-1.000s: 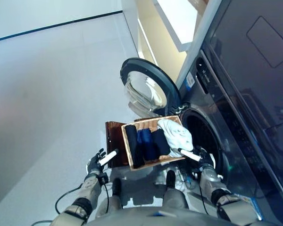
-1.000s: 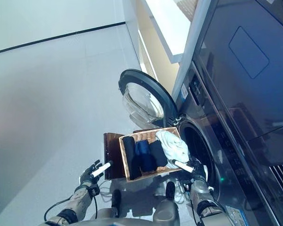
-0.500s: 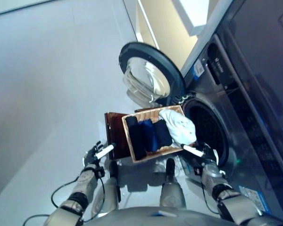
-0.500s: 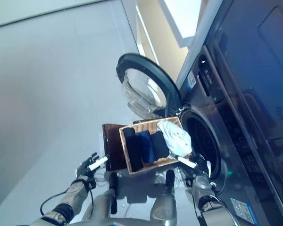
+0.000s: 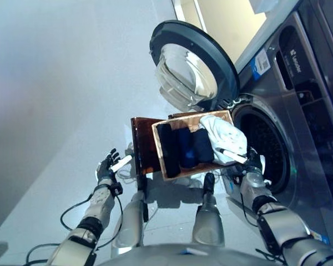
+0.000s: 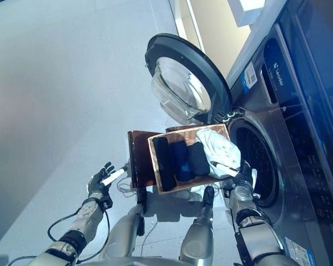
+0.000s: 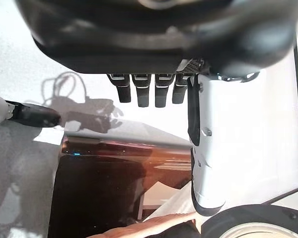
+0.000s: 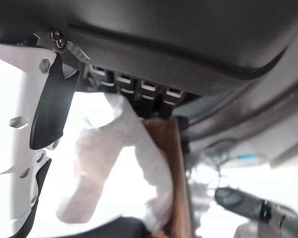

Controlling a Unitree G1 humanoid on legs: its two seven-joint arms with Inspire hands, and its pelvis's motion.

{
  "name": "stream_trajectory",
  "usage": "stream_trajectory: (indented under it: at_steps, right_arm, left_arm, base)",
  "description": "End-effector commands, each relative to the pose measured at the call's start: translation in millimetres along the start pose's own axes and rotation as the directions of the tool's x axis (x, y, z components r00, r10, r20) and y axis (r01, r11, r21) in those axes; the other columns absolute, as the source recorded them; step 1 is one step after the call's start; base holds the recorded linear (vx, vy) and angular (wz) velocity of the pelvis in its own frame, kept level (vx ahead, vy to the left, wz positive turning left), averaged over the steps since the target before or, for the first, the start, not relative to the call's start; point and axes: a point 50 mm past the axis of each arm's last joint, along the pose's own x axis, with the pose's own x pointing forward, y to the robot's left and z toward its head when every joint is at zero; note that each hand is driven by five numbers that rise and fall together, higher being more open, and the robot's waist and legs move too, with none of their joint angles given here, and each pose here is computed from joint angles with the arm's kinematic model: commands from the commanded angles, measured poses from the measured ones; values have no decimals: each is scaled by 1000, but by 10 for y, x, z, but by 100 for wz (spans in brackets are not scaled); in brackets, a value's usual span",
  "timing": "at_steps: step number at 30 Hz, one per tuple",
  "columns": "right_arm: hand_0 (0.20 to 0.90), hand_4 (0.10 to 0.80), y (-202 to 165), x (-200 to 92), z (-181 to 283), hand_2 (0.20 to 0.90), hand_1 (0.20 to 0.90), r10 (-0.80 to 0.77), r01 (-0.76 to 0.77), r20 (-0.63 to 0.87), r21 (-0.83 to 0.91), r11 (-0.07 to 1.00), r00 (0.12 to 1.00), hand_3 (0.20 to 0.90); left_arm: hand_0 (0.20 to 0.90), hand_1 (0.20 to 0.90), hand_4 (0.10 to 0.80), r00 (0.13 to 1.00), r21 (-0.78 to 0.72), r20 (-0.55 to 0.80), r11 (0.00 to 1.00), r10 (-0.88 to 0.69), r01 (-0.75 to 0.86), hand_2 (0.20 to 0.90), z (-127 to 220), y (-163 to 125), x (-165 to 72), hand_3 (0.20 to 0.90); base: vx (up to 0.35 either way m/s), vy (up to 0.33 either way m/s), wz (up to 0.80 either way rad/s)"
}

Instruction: Pick up the clothes and place them into the washing machine

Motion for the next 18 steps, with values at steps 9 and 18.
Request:
stream_trajectory:
  at_steps: [9,18]
  right_arm:
    - [900,800,-248,128,386,900,900,-105,101,99,48,994,989,900]
    - [900,800,-280,142,316,900,900,-142,140,23,49,989,990,900]
  left_arm:
    - [900,900,800,988,-5,152,999,-39,40,900,297,-65,24,900]
    - [900,900,800,983,-13,163,996,-86,90,900,310,-171,0,900]
  base:
    - [-23,-7,8]
    - [-3,5,11]
